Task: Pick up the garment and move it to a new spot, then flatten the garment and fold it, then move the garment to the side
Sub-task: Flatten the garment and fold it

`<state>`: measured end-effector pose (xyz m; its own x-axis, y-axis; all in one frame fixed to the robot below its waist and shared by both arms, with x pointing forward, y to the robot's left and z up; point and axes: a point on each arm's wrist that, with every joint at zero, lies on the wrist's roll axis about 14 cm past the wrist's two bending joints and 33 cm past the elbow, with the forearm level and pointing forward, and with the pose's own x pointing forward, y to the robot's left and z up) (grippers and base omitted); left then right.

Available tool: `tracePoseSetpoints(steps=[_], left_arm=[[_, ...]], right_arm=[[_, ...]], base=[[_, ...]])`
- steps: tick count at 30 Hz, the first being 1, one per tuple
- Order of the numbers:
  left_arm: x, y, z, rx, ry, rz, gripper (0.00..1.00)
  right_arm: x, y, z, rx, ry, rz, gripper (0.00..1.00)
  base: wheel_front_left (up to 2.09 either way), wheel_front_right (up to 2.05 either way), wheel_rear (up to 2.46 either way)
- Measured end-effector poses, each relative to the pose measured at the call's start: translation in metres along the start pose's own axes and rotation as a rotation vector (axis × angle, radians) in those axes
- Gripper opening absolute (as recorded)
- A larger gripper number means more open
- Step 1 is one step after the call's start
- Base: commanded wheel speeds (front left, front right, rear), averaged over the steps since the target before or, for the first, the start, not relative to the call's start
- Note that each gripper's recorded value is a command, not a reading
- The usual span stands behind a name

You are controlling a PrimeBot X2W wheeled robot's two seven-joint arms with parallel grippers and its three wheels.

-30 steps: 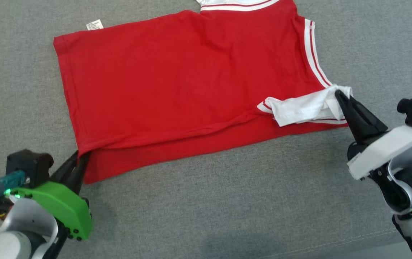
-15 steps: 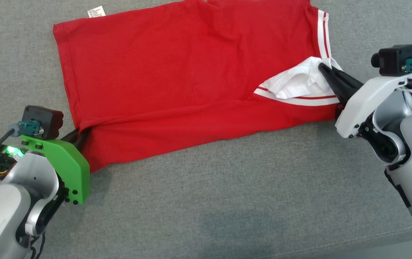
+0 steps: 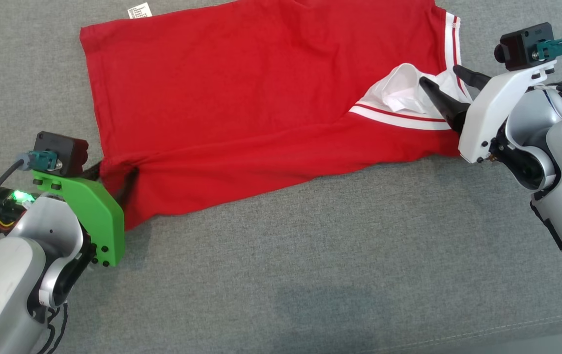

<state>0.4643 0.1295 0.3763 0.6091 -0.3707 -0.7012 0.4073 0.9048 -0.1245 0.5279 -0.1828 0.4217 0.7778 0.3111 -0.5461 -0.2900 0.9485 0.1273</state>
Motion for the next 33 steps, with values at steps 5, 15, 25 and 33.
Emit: tracePoseSetpoints(steps=[5,15,25,33], left_arm=[[-0.004,0.000,-0.001,-0.024,-0.025,0.010,1.00],[-0.037,-0.011,0.002,-0.145,-0.189,0.049,1.00],[-0.077,-0.023,0.005,-0.274,-0.466,0.163,1.00],[-0.080,-0.023,-0.007,-0.273,-0.556,0.218,1.00]], right_arm=[[-0.009,0.001,0.008,-0.002,-0.047,0.009,1.00],[-0.067,-0.018,0.023,-0.071,-0.299,-0.079,1.00],[-0.141,-0.038,-0.005,-0.007,-0.566,-0.289,1.00],[-0.156,-0.032,-0.028,0.014,-0.587,-0.371,1.00]], base=[[0.00,0.00,0.00],[0.00,0.00,0.00],[0.00,0.00,0.00],[0.00,0.00,0.00]])
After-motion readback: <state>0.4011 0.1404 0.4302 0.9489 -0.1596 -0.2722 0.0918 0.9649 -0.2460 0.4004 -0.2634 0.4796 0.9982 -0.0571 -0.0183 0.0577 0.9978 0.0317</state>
